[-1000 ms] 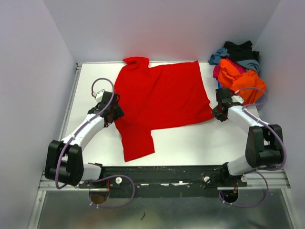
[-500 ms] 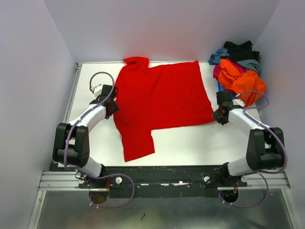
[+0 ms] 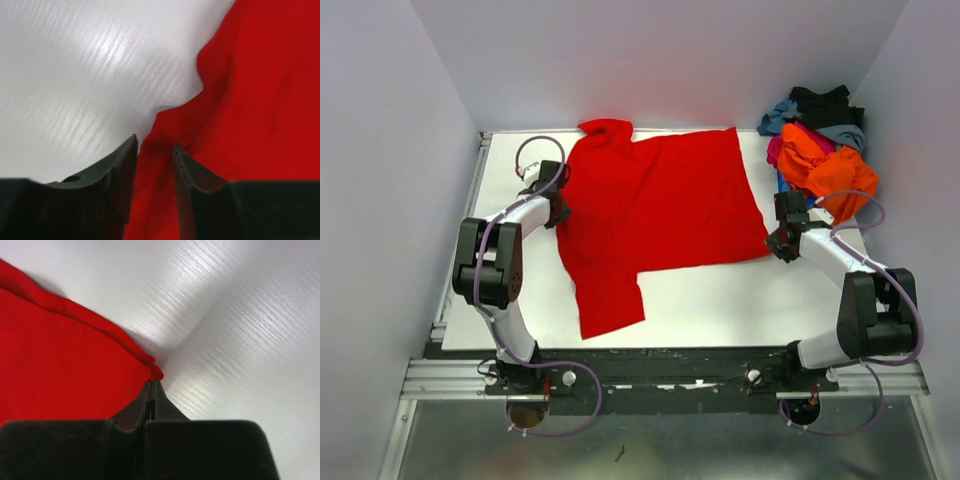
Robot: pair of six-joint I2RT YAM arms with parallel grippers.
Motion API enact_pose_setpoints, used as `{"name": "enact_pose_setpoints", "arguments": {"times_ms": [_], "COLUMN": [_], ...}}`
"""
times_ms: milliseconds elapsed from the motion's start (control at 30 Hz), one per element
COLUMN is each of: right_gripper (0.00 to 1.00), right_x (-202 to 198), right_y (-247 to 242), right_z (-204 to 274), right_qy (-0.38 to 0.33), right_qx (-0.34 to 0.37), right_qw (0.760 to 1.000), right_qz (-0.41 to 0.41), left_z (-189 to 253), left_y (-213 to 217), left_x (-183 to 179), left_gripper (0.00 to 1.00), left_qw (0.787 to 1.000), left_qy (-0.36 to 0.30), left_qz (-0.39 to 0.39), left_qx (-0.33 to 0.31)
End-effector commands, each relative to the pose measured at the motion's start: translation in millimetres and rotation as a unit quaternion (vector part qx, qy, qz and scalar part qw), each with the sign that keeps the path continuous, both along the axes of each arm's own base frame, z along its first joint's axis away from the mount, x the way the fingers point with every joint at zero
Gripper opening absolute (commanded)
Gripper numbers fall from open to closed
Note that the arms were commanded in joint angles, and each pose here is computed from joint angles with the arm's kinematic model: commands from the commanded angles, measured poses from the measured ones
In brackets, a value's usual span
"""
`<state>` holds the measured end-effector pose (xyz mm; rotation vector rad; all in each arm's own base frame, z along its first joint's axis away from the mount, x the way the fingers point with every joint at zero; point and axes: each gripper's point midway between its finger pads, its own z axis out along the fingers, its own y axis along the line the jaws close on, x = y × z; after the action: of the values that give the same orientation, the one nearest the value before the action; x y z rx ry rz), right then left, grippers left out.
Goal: Fold and stack the t-shirts
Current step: Grap the side of the flattened tshirt closest away from the robot with both arms
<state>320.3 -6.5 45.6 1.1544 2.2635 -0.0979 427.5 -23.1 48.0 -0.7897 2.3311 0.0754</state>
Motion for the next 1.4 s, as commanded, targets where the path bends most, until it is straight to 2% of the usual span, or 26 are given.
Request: {"name": "enact_pose_setpoints", "arguments": {"times_ms": [0, 67, 200, 300, 533, 567, 667, 700, 767, 867, 900, 1000, 1067, 1367], "right_gripper": [0.01, 0.01, 0.01, 0.01, 0.01, 0.01, 0.01, 0.01, 0.01, 0.01, 0.01, 0.01, 0.01, 0.01], "right_x": [-1, 0, 0, -3, -3, -3, -1, 0, 0, 1, 1, 3, 2, 4], "right_y": [-5, -5, -6, -8, -4, -1, 5, 8, 10, 12, 13, 14, 13, 13], "right_z": [4, 7, 15, 23, 21, 18, 11, 10, 8, 6, 7, 9, 10, 16], "right_qy": [-0.011, -0.014, -0.025, -0.033, -0.031, -0.026, -0.019, -0.019, -0.019, -0.021, -0.021, -0.020, -0.021, -0.029], "right_qx": [0.001, 0.002, 0.000, -0.005, 0.006, 0.011, 0.027, 0.032, 0.039, 0.043, 0.043, 0.043, 0.042, 0.042], "right_qw": [1.000, 1.000, 1.000, 0.999, 0.999, 1.000, 0.999, 0.999, 0.999, 0.999, 0.999, 0.999, 0.999, 0.998], "right_qz": [-0.015, -0.016, -0.018, -0.020, -0.010, -0.007, 0.001, 0.005, 0.009, 0.013, 0.016, 0.021, 0.020, 0.025], "left_z": [-12, -19, -33, -24, -6, -3, 4, 8, 17, 19, 16, 11, 10, 0], "left_y": [-4, 10, 20, 33, 55, 55, 51, 49, 47, 44, 43, 34, 34, 10], "left_x": [7, 2, -3, -7, -13, -8, 2, 3, 3, 3, 3, -7, -19, -55], "left_gripper": [0.37, 0.29, 0.13, 0.00, 0.00, 0.02, 0.37, 0.43, 0.42, 0.33, 0.34, 0.49, 0.53, 0.49], "left_qw": [1.000, 0.999, 0.998, 0.999, 0.998, 0.998, 0.999, 0.999, 0.999, 0.999, 0.999, 0.999, 0.999, 0.997], "left_qy": [0.013, 0.031, 0.037, 0.032, 0.012, 0.010, 0.005, -0.002, -0.026, -0.035, -0.026, -0.021, -0.025, -0.013], "left_qz": [-0.011, 0.008, 0.018, 0.027, 0.055, 0.052, 0.040, 0.039, 0.035, 0.027, 0.026, 0.016, 0.019, 0.000], "left_qx": [-0.011, 0.007, -0.039, -0.032, 0.012, 0.015, 0.007, 0.002, -0.003, -0.008, -0.012, -0.036, -0.039, -0.073]}}
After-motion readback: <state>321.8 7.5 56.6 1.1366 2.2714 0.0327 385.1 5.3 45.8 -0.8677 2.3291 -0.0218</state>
